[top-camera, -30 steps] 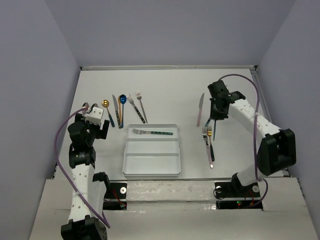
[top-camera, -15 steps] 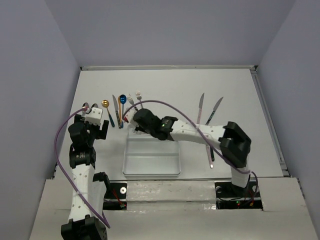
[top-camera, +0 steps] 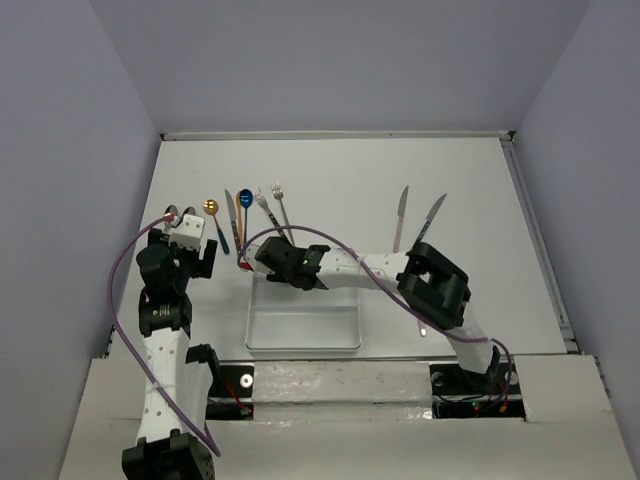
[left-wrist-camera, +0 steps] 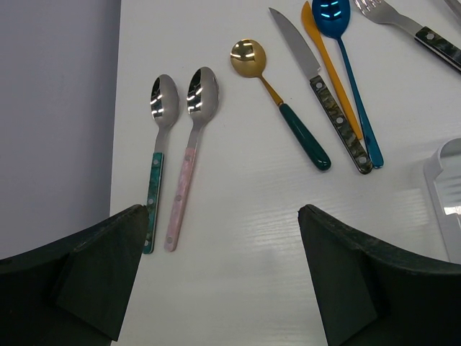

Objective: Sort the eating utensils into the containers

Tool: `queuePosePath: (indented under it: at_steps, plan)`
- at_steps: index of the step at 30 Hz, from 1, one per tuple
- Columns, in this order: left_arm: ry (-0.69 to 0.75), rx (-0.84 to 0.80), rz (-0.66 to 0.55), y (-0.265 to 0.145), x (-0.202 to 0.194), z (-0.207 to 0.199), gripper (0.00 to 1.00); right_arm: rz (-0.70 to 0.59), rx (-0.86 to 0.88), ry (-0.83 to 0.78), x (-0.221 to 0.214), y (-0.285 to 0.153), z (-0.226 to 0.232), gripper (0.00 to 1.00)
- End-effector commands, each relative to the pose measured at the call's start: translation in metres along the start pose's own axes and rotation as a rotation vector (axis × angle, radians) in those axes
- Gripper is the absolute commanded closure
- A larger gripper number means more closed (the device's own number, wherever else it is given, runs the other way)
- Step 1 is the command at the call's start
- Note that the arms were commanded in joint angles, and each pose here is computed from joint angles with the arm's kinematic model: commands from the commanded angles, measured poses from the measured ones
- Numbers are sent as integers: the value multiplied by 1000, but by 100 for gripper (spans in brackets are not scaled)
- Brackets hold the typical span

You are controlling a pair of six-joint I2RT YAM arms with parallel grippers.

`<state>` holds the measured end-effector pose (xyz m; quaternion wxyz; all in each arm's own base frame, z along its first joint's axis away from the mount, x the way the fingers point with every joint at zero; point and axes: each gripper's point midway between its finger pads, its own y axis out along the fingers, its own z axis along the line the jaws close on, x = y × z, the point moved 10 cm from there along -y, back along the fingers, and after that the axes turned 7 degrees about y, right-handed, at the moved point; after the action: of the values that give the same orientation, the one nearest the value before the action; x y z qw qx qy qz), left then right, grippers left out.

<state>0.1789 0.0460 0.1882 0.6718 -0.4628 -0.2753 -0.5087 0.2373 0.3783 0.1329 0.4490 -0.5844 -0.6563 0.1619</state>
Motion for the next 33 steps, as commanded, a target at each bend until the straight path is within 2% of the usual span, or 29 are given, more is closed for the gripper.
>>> queuePosePath:
  at_steps: [1,6,8,9,10,11,12,17,19,22,27,33]
  plan:
    - [-2,31,-35,2,5,5,1,-115,-27,135,24,-29,-20,50]
    - [-1,28,-32,3,5,5,1,-231,-67,384,26,-88,-46,47]
    - [-1,26,-31,3,5,5,1,-238,-66,546,10,-103,-49,42]
    - [1,26,-31,3,5,5,1,-291,-60,693,2,-127,-65,40]
    - [1,26,-31,3,5,5,1,-292,-53,774,-10,-133,-71,39]
    - [1,29,-33,3,5,5,1,-245,-28,831,-34,-129,-66,38]
    - [0,29,-35,2,6,5,1,-241,-69,1010,-60,-143,-90,39]
    - [1,30,-41,1,6,4,1,20,-207,1377,-172,-143,-100,39]
    - [2,30,-39,1,5,4,1,127,-236,1435,-199,-145,-91,40]
    - [2,31,-41,1,6,5,1,193,-206,1468,-208,-145,-82,41]
    - [4,29,-42,1,5,4,1,216,-117,1529,-217,-132,-71,40]
    - [5,31,-47,0,6,4,1,265,-76,1552,-224,-110,-61,48]
